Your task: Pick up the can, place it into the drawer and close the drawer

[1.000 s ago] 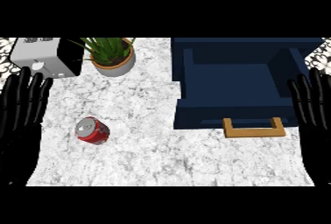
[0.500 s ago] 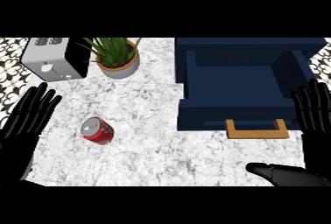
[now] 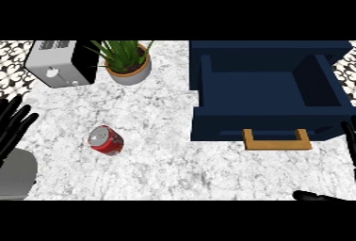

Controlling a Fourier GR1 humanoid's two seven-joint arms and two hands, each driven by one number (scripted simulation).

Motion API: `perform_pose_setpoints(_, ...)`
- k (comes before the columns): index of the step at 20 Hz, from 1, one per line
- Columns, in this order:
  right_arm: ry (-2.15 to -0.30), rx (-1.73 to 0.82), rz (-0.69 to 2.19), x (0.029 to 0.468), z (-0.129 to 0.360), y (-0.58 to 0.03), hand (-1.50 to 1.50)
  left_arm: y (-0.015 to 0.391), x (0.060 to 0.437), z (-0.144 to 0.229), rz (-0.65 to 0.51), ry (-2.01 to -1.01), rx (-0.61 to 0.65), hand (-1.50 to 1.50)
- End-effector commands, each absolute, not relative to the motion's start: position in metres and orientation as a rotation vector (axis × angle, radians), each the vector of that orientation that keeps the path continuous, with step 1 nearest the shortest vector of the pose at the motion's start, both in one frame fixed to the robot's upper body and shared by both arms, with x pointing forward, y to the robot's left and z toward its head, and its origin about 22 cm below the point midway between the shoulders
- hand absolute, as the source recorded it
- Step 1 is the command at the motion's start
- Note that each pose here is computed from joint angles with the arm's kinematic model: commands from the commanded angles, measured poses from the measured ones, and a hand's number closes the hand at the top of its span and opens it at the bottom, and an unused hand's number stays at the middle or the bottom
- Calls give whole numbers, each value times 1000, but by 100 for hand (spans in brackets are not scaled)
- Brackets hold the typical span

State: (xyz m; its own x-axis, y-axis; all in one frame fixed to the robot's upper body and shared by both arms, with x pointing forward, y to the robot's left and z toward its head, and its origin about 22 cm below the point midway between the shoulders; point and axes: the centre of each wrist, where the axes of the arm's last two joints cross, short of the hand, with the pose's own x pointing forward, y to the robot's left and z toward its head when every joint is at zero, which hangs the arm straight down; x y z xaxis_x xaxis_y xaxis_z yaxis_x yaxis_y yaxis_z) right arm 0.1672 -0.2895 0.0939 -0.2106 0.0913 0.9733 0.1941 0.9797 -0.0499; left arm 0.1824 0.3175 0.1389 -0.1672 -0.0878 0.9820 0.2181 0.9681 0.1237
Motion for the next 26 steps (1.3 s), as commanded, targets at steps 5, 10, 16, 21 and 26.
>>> perform_pose_setpoints(5, -1784, -204, -115, 136, 91, -321, -150, 334, 149, 158, -267, -1695, -104, -150)
perform_pose_setpoints(10, -1788, -198, -105, 120, 89, -346, -150, 342, 152, 146, -158, -1672, -137, -150)
perform_pose_setpoints(16, -1763, -221, -98, 139, 94, -347, -150, 331, 178, 150, -56, -1608, -253, -150)
perform_pose_setpoints(21, -1787, -200, -85, 106, 96, -365, -150, 338, 186, 147, -6, -1551, -294, -150)
perform_pose_setpoints(26, -1776, -202, -107, 109, 92, -348, -150, 314, 194, 138, -16, -1532, -297, -150)
